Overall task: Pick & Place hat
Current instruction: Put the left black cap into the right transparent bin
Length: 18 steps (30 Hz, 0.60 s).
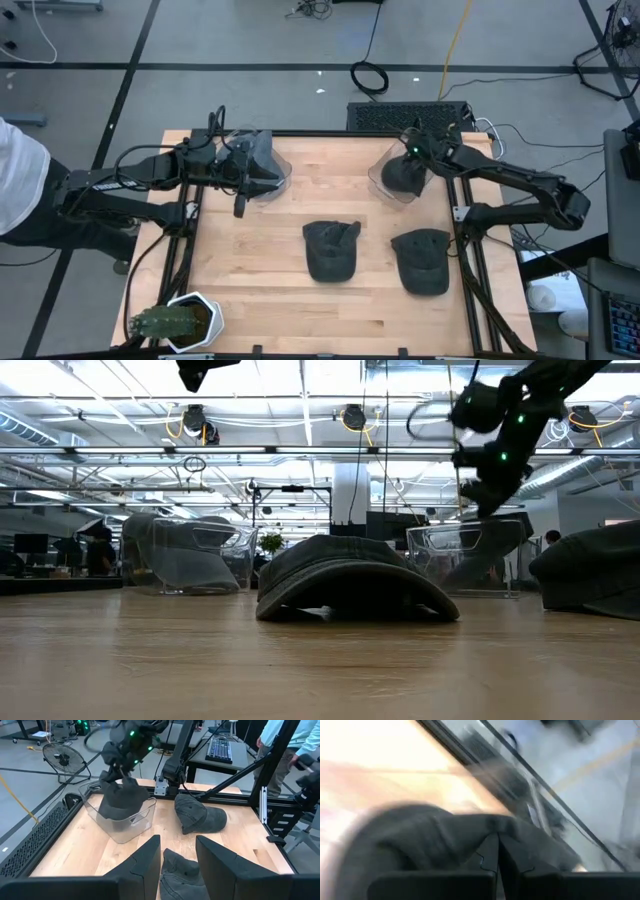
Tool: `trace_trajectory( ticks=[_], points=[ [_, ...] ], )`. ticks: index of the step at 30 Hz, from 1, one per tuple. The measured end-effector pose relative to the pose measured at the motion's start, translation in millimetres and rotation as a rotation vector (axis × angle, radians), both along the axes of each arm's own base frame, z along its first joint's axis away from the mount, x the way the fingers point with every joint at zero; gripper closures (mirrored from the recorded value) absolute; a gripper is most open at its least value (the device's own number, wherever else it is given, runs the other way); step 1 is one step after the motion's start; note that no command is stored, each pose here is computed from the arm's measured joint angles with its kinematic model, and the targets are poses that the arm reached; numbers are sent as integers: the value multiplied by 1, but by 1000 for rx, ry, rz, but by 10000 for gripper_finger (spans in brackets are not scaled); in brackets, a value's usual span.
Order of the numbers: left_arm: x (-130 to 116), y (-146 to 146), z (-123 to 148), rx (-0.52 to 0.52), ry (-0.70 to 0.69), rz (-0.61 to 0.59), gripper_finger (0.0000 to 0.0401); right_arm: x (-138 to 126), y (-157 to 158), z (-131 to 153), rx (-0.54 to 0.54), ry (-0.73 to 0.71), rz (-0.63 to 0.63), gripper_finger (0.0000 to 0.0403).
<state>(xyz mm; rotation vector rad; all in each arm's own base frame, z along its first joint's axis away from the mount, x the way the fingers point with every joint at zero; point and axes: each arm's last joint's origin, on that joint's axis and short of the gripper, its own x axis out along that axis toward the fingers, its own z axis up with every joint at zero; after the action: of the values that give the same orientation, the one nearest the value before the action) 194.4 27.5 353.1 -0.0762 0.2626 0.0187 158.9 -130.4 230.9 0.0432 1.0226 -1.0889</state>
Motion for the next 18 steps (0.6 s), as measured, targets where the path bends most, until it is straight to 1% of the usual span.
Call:
trace_trajectory(
  ticks=[1, 2, 5, 7, 9, 11, 14, 16, 18],
  points=[
    [0, 0, 0, 0, 0, 0, 270, 2, 4, 4, 4, -47, 37, 403],
    [0, 0, 0, 0, 0, 0, 270, 3, 8, 8, 34, -104, 93, 403],
    [0, 0, 0, 4, 0, -1, 270, 6, 21, 18, 162, -292, 250, 403],
    [0, 0, 0, 7, 0, -2, 270, 8, 29, 18, 262, -351, 311, 403],
    [0, 0, 0, 8, 0, -2, 270, 8, 38, 14, 375, -343, 358, 403],
    [0, 0, 0, 11, 0, -3, 270, 9, 45, 10, 448, -326, 379, 403],
    [0, 0, 0, 14, 0, -4, 270, 9, 53, 4, 509, -270, 349, 403],
    [0, 0, 0, 14, 0, -4, 270, 5, 57, 0, 529, -212, 299, 403],
    [0, 0, 0, 14, 0, -4, 270, 0, 58, -4, 527, -130, 228, 403]
  ],
)
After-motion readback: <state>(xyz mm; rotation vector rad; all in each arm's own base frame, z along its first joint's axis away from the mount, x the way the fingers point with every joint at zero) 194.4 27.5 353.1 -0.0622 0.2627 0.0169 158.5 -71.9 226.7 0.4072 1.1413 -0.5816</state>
